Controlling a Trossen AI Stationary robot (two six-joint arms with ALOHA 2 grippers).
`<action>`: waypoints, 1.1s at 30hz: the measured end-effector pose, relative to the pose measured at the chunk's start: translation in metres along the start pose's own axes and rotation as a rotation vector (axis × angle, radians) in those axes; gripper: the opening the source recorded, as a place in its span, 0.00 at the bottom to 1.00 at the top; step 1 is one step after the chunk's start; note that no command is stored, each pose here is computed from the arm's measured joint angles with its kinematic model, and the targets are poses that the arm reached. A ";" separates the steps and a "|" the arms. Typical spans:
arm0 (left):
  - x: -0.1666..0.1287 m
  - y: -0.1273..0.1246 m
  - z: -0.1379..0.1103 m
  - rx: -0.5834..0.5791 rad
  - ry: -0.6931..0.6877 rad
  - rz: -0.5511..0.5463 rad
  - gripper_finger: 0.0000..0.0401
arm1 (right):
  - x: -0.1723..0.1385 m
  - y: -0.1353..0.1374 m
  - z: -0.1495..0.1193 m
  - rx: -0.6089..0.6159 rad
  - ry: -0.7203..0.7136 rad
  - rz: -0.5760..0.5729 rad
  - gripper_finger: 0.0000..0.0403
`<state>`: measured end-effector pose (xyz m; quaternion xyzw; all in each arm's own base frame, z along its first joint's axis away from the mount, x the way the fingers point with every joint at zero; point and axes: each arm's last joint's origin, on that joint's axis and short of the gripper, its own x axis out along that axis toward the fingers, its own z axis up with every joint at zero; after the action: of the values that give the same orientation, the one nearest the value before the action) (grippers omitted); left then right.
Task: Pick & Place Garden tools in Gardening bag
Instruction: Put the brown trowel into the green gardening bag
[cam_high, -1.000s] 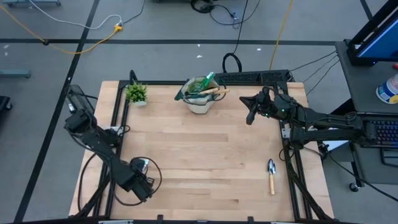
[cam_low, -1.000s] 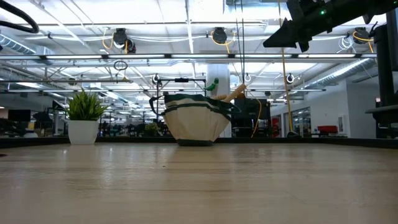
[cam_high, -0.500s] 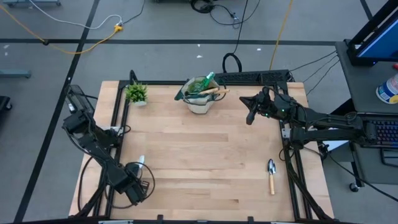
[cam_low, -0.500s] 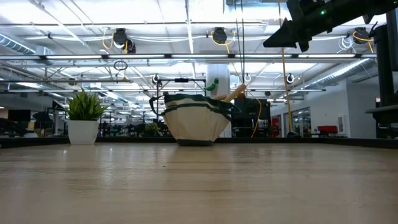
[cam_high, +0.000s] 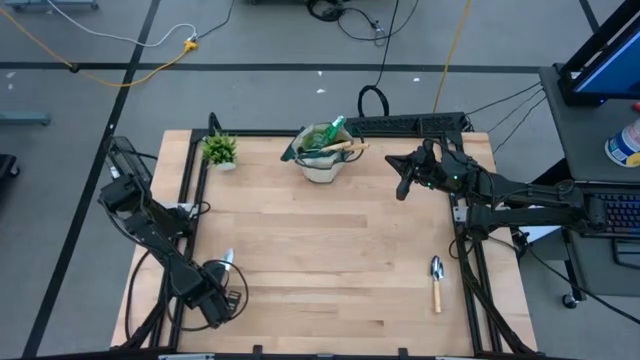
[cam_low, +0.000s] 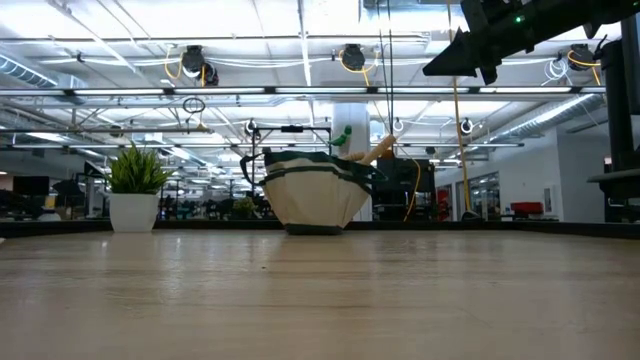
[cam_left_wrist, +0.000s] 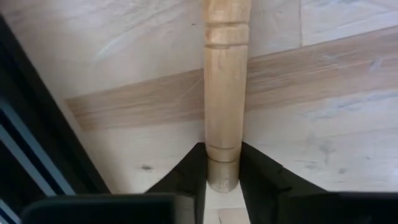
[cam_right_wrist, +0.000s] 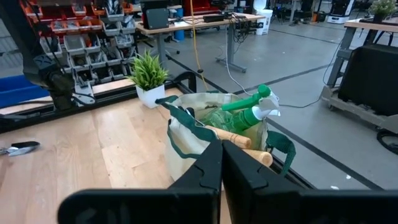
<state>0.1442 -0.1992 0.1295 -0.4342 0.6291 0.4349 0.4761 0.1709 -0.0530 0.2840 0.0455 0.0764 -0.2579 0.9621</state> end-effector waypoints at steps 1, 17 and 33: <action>0.000 0.000 0.000 -0.001 -0.004 -0.003 0.17 | 0.000 0.000 0.000 0.000 -0.001 0.000 0.00; -0.037 -0.013 0.003 0.083 -0.249 -0.380 0.17 | 0.000 0.001 0.009 0.105 -0.091 0.012 0.00; -0.138 -0.037 0.066 0.243 -0.449 -0.887 0.17 | 0.016 0.018 0.029 -0.016 -0.348 0.370 0.00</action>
<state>0.2181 -0.1271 0.2485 -0.4967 0.3125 0.1974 0.7853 0.1969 -0.0494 0.3105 0.0061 -0.0981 -0.0810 0.9919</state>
